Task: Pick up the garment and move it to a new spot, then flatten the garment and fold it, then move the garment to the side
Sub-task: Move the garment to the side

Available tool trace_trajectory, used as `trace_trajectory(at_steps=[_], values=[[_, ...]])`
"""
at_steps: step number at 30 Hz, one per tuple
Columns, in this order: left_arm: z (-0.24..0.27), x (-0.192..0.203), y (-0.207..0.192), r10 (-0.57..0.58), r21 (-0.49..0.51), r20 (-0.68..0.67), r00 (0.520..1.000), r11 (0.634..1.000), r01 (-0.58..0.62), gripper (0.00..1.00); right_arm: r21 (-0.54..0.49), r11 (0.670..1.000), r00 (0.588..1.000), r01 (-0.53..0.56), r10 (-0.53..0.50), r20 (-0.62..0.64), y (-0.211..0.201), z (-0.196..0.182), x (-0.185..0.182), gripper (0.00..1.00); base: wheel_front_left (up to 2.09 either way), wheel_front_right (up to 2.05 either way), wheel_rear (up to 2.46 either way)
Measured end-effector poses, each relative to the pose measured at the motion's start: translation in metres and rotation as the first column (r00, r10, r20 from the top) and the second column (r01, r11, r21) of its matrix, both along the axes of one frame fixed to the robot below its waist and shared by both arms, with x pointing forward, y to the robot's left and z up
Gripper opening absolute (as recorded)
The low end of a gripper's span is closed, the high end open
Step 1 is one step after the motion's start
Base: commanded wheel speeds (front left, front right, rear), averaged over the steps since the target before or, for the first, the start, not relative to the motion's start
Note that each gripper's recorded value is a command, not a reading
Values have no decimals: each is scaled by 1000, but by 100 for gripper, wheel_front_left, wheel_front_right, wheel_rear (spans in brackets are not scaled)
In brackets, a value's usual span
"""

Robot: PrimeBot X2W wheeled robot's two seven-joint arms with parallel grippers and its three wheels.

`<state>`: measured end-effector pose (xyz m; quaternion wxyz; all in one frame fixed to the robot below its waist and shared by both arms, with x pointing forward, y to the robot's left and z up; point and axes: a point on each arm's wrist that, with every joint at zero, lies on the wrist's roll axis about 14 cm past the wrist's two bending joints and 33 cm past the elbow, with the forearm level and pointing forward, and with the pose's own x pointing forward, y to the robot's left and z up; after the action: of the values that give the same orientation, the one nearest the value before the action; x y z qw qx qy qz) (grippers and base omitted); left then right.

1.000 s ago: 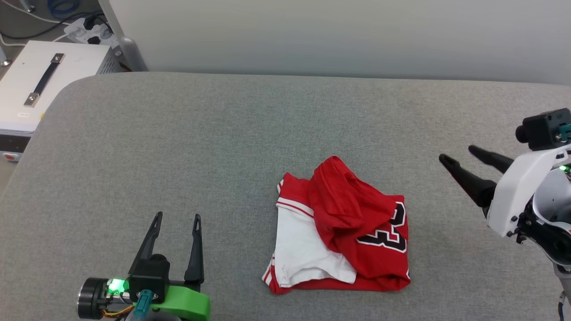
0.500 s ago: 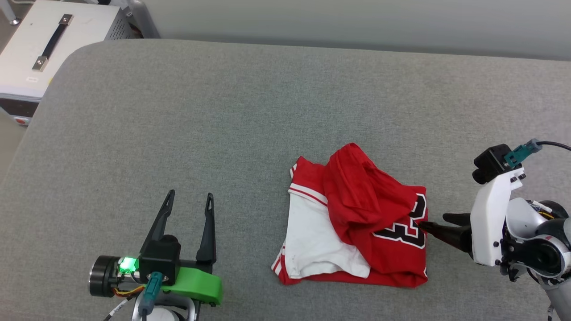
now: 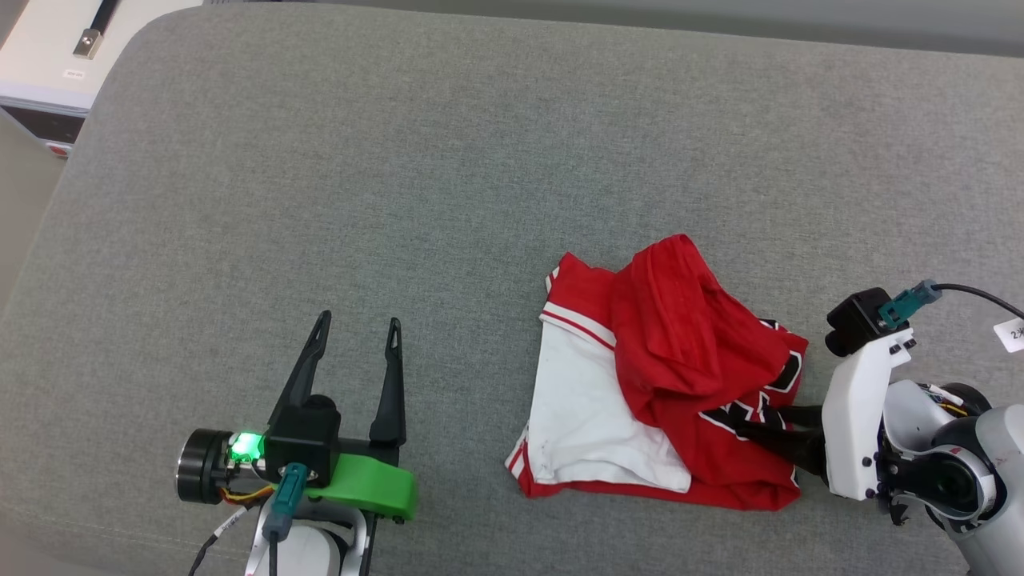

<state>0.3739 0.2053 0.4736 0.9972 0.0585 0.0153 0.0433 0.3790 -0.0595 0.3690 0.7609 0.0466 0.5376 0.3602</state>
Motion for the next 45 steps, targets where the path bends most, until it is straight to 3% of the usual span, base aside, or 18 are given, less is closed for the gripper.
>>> trace_trajectory(at_steps=[2,3,4,15,23,29,38,45], values=[[-1,0,1,4,1,-3,1000,1000,-4,100,11,1000,1000,-2,2,18,3,0,1,96,0,0,0],[0,0,2,5,1,-1,1000,1000,-5,100,18,1000,1000,-1,0,22,4,0,1,66,0,0,0],[0,0,2,5,1,1,1000,1000,-5,100,28,1000,999,4,-5,32,6,2,2,0,0,0,0],[6,0,-2,-7,-2,21,1000,1000,7,100,73,997,978,18,-33,206,5,32,15,0,0,0,0],[2,4,-22,-70,-16,15,997,997,70,100,-37,998,907,42,-23,422,-44,72,35,0,0,0,0],[4,18,-46,-150,-21,32,988,988,151,100,-135,981,837,138,-42,545,-101,102,44,0,0,0,0],[7,39,-90,-276,-33,58,959,960,278,100,-226,927,761,298,-88,642,-177,137,41,0,0,0,0],[8,63,-105,-326,-23,85,942,944,329,100,-335,840,738,428,-110,666,-248,142,53,0,0,0,0]])
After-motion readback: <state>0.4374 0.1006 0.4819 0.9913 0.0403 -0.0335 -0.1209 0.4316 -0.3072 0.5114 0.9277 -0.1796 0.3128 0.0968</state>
